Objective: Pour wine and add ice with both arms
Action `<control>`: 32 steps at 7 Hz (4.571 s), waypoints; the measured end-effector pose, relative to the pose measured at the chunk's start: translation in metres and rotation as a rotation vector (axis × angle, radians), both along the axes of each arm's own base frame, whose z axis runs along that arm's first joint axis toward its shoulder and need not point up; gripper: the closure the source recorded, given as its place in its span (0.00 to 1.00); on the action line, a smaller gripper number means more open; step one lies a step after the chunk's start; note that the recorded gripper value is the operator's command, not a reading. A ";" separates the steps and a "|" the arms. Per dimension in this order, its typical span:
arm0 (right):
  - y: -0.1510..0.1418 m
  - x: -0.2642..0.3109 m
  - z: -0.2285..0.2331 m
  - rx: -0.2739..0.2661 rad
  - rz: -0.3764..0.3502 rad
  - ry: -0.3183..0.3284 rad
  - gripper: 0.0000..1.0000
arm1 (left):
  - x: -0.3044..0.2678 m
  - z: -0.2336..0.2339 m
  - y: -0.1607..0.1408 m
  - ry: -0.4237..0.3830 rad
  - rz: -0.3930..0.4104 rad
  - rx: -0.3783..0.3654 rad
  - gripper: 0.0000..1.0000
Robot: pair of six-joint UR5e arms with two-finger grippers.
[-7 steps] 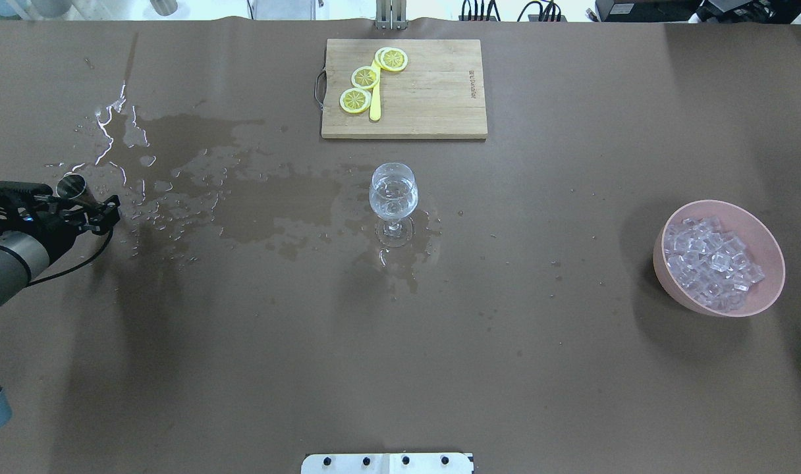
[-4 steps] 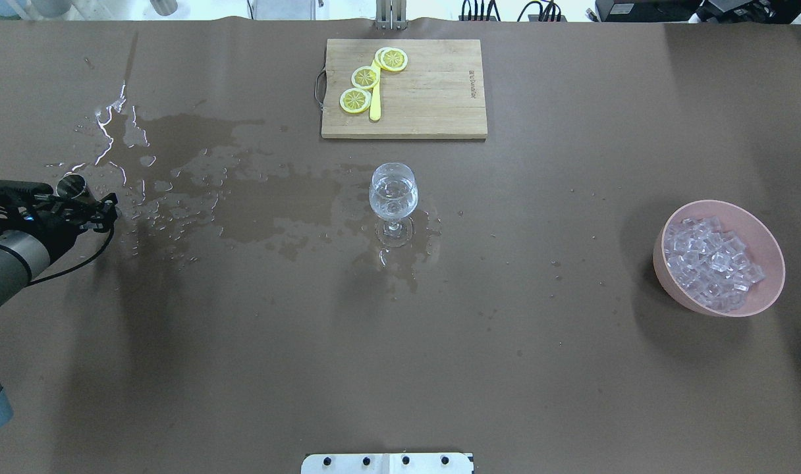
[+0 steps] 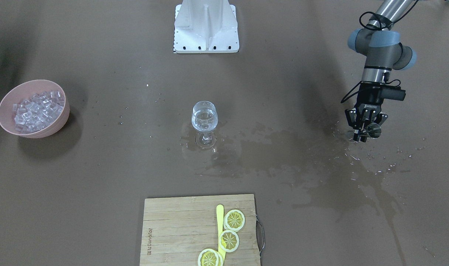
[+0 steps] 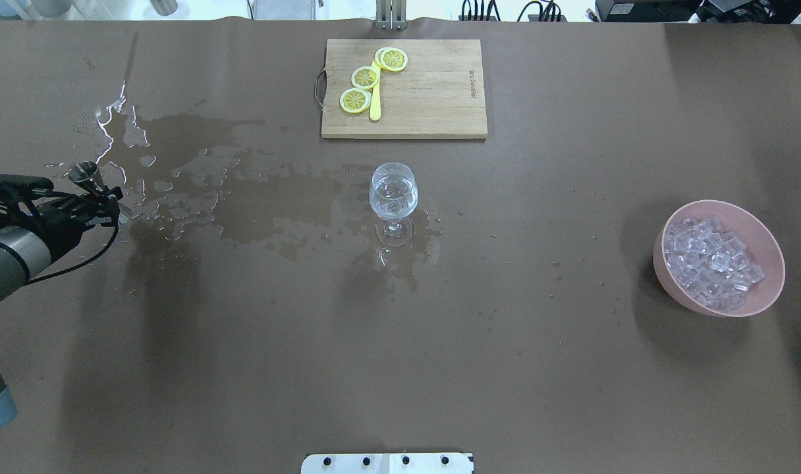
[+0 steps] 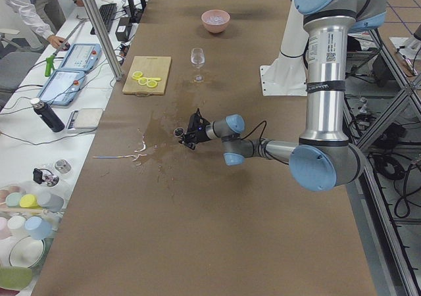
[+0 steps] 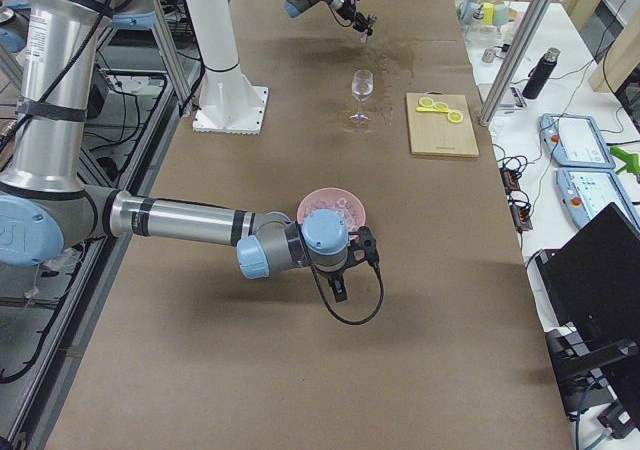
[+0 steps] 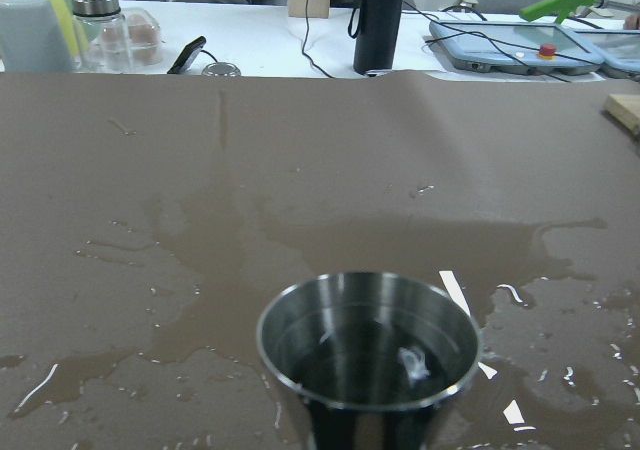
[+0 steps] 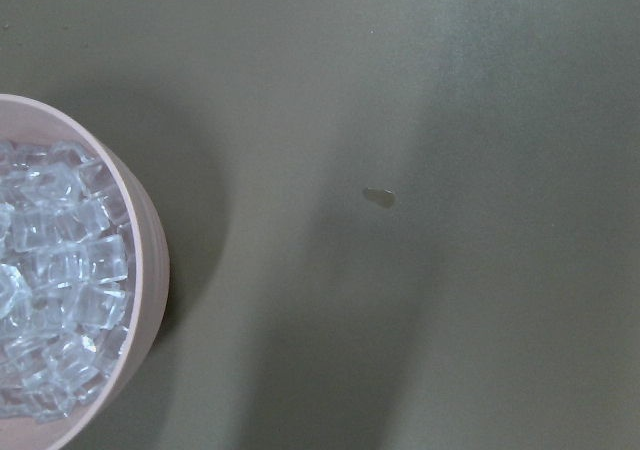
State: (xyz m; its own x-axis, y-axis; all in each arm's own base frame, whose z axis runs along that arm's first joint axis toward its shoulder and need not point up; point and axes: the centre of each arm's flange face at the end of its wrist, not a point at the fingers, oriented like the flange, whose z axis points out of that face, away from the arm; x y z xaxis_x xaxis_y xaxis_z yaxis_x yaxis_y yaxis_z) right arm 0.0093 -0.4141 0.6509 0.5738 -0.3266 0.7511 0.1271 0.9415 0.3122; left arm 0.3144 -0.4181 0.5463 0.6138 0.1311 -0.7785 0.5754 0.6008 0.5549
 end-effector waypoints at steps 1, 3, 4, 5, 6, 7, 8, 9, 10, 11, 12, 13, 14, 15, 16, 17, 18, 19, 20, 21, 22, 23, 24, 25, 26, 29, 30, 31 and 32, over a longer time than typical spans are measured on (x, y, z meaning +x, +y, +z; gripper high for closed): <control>-0.001 0.000 0.000 0.001 0.000 0.000 0.00 | 0.004 -0.017 -0.003 0.028 0.007 0.020 1.00; -0.005 0.000 -0.002 0.008 0.002 0.008 0.00 | 0.015 -0.046 -0.011 0.074 0.031 0.048 1.00; -0.008 0.000 -0.003 0.014 0.005 0.016 0.00 | 0.016 -0.051 -0.013 0.082 0.042 0.054 1.00; -0.010 0.000 -0.004 0.016 0.006 0.020 0.00 | 0.015 -0.053 -0.015 0.069 0.049 0.069 1.00; -0.010 0.000 -0.005 0.017 0.007 0.020 0.00 | 0.010 -0.057 -0.016 0.038 0.057 0.100 1.00; -0.010 0.000 -0.004 0.016 0.008 0.021 0.00 | 0.005 -0.065 -0.018 0.016 0.066 0.132 1.00; -0.010 0.000 -0.004 0.014 0.008 0.021 0.00 | 0.003 -0.073 -0.020 0.013 0.075 0.149 1.00; -0.010 0.001 -0.003 0.013 0.008 0.021 0.00 | 0.008 -0.080 -0.024 0.017 0.081 0.159 1.00; -0.009 0.001 -0.003 0.012 0.009 0.021 0.00 | 0.014 -0.090 -0.028 0.023 0.081 0.169 1.00; -0.009 0.001 -0.002 0.011 0.009 0.021 0.00 | 0.018 -0.102 -0.032 0.028 0.078 0.179 1.00; -0.009 0.001 -0.001 0.009 0.009 0.021 0.00 | 0.023 -0.119 -0.038 0.022 0.073 0.181 1.00; -0.008 0.001 0.000 0.005 0.009 0.021 0.00 | 0.028 -0.140 -0.042 0.011 0.068 0.177 1.00; -0.008 0.001 0.001 0.002 0.010 0.022 0.00 | 0.028 -0.164 -0.041 0.018 0.070 0.183 1.00; -0.007 0.001 0.002 -0.001 0.010 0.022 0.00 | 0.029 -0.183 -0.039 0.033 0.083 0.191 1.00; -0.007 0.001 0.003 -0.003 0.010 0.023 0.00 | 0.035 -0.197 -0.039 0.043 0.098 0.195 1.00; -0.007 0.001 0.003 -0.004 0.010 0.023 0.00 | 0.044 -0.214 -0.041 0.043 0.085 0.201 1.00; -0.007 0.001 0.003 -0.003 0.010 0.023 0.00 | 0.063 -0.232 -0.038 0.016 0.061 0.207 1.00; -0.008 0.001 0.003 -0.004 0.011 0.023 0.00 | 0.088 -0.254 -0.031 -0.045 0.052 0.228 1.00; -0.008 0.001 0.004 -0.006 0.011 0.023 0.00 | 0.110 -0.280 -0.025 -0.113 0.050 0.260 1.00; -0.008 0.001 0.005 -0.008 0.011 0.023 0.00 | 0.129 -0.298 -0.015 -0.165 0.054 0.285 1.00; -0.008 0.001 0.005 -0.009 0.011 0.023 0.00 | 0.145 -0.314 -0.004 -0.203 0.055 0.313 1.00; -0.008 0.001 0.006 -0.011 0.012 0.023 0.00 | 0.158 -0.325 0.007 -0.247 0.066 0.350 1.00; -0.008 0.001 0.006 -0.016 0.015 0.022 0.00 | 0.167 -0.333 0.016 -0.286 0.087 0.387 1.00; -0.008 0.001 0.006 -0.023 0.021 0.021 0.00 | 0.175 -0.337 0.023 -0.310 0.105 0.408 1.00; -0.008 0.001 0.006 -0.027 0.024 0.021 0.00 | 0.181 -0.337 0.026 -0.348 0.122 0.430 1.00; -0.009 0.001 0.007 -0.031 0.025 0.021 0.00 | 0.195 -0.365 0.022 -0.544 0.156 0.495 1.00; -0.009 0.001 0.008 -0.032 0.025 0.021 0.00 | 0.197 -0.372 0.020 -0.600 0.163 0.503 1.00; -0.009 0.001 0.008 -0.032 0.025 0.021 0.00 | 0.198 -0.373 0.019 -0.668 0.170 0.526 1.00; -0.009 0.001 0.008 -0.032 0.025 0.021 0.00 | 0.198 -0.373 0.017 -0.741 0.174 0.555 1.00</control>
